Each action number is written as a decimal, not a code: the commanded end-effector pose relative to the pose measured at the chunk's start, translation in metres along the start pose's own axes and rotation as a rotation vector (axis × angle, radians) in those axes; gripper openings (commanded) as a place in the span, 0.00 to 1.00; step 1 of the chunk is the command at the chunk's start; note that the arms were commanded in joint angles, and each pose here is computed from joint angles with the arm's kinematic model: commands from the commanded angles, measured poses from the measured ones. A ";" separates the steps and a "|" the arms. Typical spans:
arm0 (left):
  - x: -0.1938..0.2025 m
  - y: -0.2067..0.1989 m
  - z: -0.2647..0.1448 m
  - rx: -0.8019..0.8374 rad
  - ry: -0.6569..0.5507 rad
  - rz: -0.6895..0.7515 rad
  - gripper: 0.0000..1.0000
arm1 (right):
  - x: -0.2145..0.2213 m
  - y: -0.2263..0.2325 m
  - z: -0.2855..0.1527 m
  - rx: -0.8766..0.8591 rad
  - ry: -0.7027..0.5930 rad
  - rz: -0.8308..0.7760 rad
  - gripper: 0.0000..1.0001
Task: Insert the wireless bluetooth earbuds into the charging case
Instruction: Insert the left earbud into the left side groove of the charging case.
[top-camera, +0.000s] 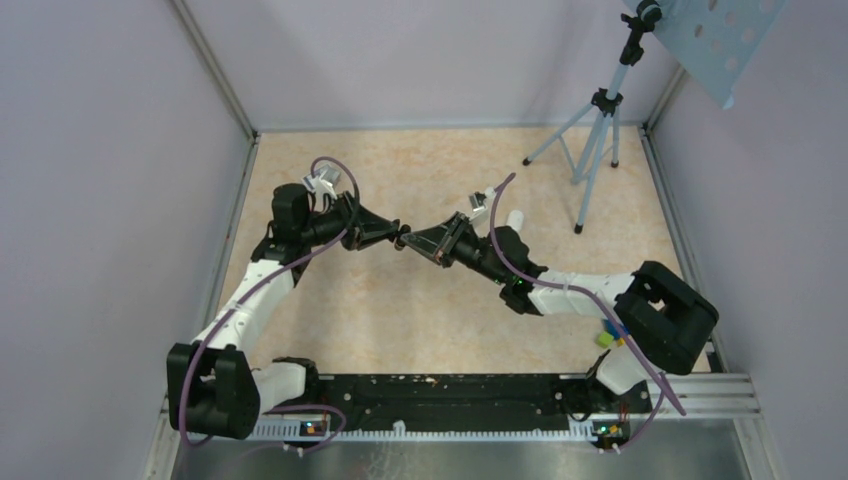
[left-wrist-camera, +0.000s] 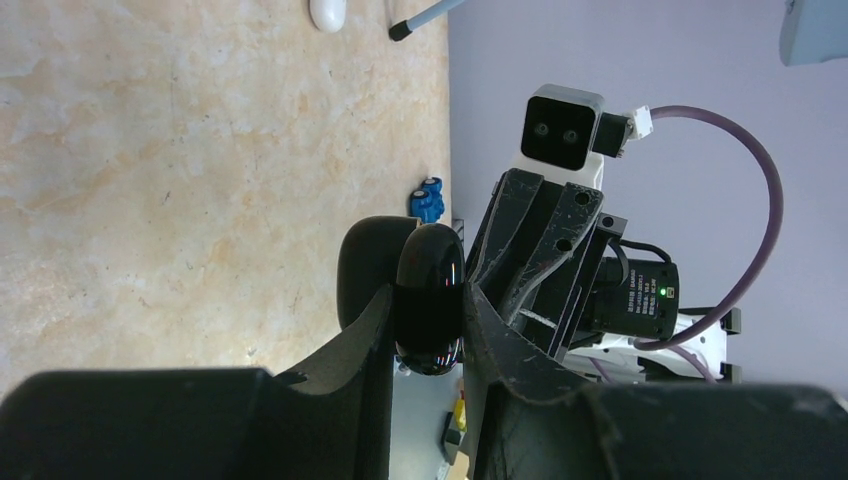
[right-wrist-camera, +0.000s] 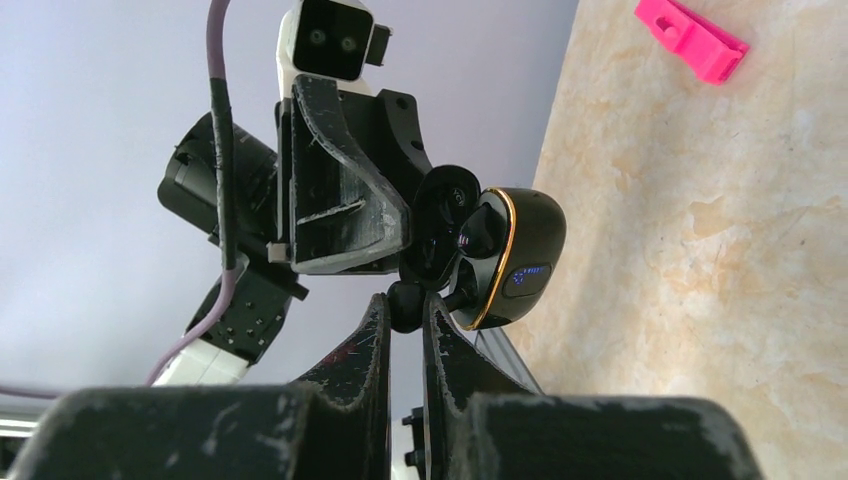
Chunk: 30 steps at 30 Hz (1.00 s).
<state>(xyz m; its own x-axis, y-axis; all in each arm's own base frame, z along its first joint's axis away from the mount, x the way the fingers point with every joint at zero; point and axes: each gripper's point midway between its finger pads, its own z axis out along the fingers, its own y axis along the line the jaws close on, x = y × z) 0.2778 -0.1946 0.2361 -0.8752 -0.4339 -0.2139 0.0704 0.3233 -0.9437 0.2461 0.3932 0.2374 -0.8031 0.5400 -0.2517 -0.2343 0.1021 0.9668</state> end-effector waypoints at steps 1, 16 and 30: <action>-0.002 -0.031 -0.009 0.101 -0.011 0.091 0.00 | 0.003 -0.017 0.001 0.092 0.018 -0.016 0.01; -0.001 -0.032 -0.009 0.121 -0.004 0.058 0.00 | -0.002 -0.022 0.001 0.182 0.016 -0.084 0.15; 0.000 -0.027 -0.008 0.138 0.001 0.017 0.00 | -0.005 -0.018 0.001 0.188 0.010 -0.111 0.24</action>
<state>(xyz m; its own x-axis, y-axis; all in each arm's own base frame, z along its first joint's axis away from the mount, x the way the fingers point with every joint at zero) 0.2768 -0.1929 0.2298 -0.8760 -0.4591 -0.1481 0.0212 0.2700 -0.9626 0.2536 0.3899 0.2220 -0.7900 0.5245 -0.3175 -0.2025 0.2655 0.9426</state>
